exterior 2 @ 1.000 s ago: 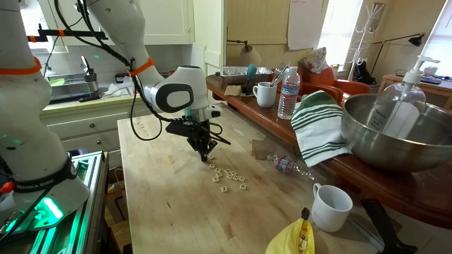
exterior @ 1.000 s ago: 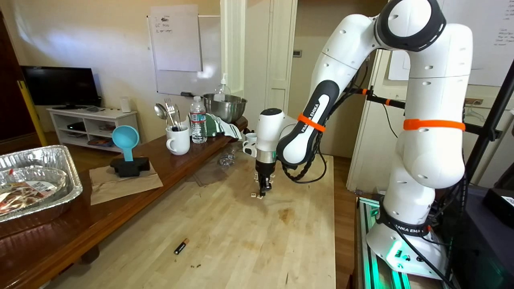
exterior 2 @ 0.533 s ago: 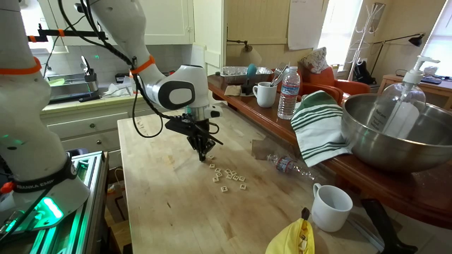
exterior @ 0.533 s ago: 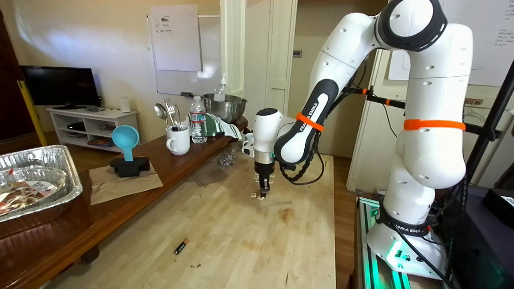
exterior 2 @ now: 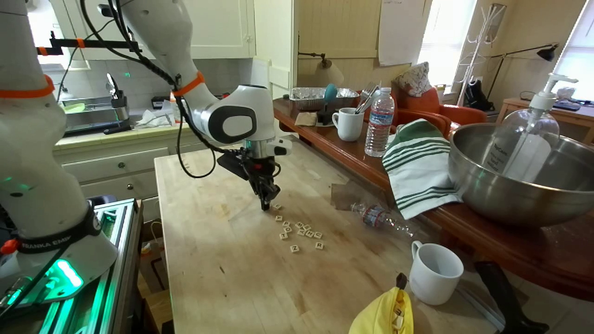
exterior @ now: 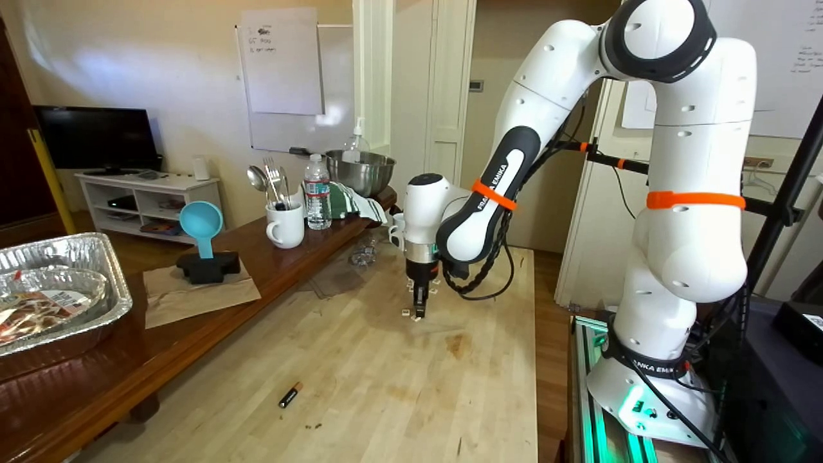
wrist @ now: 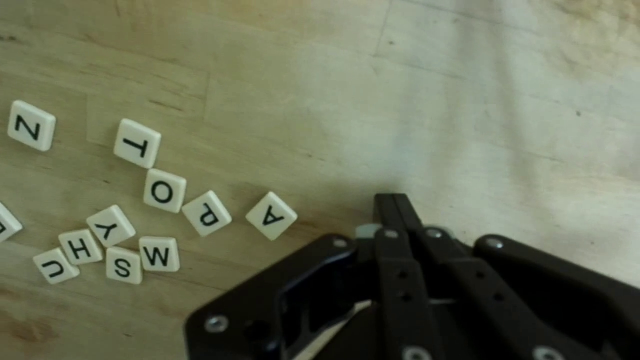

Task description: Move some of the letters to the left to spell the word LEAP

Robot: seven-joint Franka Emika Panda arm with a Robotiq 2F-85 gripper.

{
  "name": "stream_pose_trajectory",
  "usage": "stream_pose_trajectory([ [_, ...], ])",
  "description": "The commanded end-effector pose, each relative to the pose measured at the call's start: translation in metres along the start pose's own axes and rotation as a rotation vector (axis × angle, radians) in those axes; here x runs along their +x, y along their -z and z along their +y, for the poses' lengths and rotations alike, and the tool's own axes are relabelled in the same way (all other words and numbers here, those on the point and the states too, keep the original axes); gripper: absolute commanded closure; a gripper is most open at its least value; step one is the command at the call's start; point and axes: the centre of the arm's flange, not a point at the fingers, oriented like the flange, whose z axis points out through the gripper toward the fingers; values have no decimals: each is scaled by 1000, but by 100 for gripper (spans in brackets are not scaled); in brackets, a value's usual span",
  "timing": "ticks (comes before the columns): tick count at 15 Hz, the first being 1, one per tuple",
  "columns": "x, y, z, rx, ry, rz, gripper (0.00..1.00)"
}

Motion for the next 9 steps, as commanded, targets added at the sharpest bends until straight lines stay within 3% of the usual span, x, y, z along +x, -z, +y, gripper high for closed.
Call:
stream_pose_trajectory([
  [1, 9, -11, -8, 23, -103, -26, 100],
  [9, 17, -11, -4, 36, -261, -29, 100],
])
